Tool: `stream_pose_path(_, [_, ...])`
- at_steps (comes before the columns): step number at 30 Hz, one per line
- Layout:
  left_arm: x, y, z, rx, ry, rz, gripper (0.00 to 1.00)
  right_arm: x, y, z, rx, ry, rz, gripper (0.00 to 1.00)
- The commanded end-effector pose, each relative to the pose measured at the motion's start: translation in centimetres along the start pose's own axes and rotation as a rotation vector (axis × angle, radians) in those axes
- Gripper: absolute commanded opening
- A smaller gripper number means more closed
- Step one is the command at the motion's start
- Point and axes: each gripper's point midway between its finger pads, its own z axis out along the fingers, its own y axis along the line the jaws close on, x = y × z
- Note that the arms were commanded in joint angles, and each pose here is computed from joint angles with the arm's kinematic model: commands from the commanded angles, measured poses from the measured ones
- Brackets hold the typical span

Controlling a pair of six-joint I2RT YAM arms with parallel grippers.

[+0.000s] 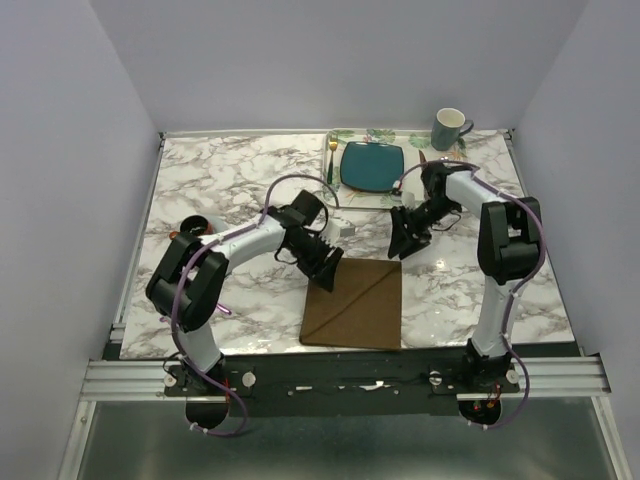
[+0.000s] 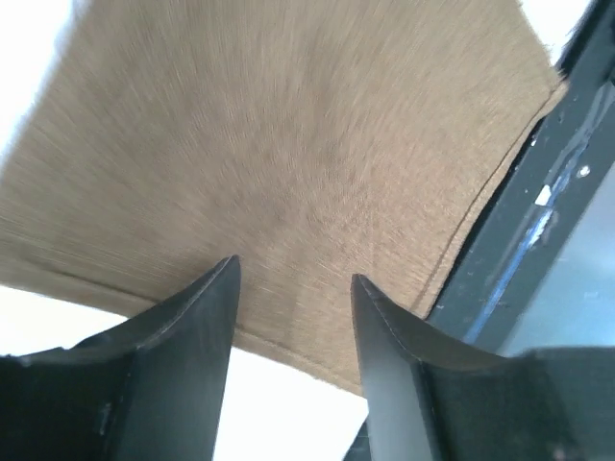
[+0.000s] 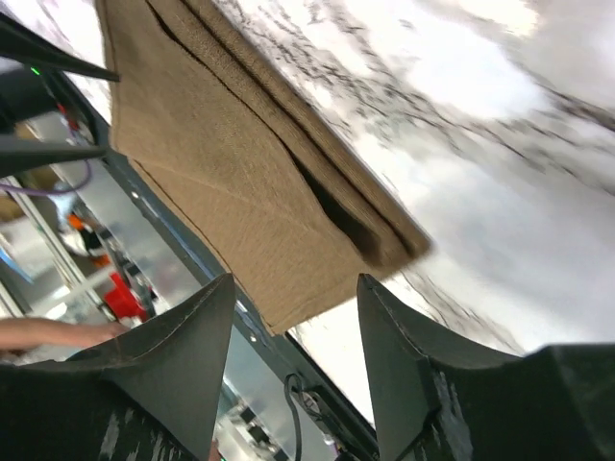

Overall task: Fold the napkin into a case and place the utensils inside
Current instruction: Pick up the upper triangle-folded napkin from the center of the board.

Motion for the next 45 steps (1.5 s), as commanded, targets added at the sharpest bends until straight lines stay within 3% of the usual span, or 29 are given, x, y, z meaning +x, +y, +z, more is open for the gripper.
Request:
stream_pose_path(1, [-8.4, -2.0, -3.3, 0.059, -0.214, 0.321, 0.67, -0.3, -0.8, -2.5, -0.039, -0.071, 0.042, 0.63])
stream_pose_path(5, [-11.2, -1.5, -2.0, 0.125, -0.177, 0.363, 0.72, -0.5, -1.4, -2.6, -0.041, -0.084, 0.066, 0.63])
stream_pose_path(15, [-15.4, 0.7, 3.0, 0.112, -0.183, 0.411, 0.73, -0.7, -2.5, -2.2, -0.055, -0.1, 0.116, 0.73])
stream_pose_path(25, [-13.2, 1.7, 7.7, 0.092, -0.043, 0.454, 0.63, -0.6, -3.4, -1.6, -0.066, -0.083, 0.136, 0.77])
stream_pose_path(31, [-12.0, 2.0, 8.7, 0.071, 0.004, 0.461, 0.51, -0.6, -3.6, -1.3, -0.072, -0.07, 0.134, 0.77])
stream_pose_path(34, [-11.1, 2.2, 9.1, 0.061, 0.032, 0.495, 0.4, -0.5, -3.7, -1.0, -0.082, -0.064, 0.139, 0.77])
stream_pose_path(41, [-11.3, 1.7, 8.4, 0.043, -0.002, 0.562, 0.24, -0.5, -4.4, -0.1, -0.097, -0.056, 0.153, 0.78])
stream_pose_path(45, [-12.3, 1.0, 7.7, 0.043, -0.062, 0.621, 0.01, -0.6, -4.4, 0.3, -0.125, -0.054, 0.158, 0.79])
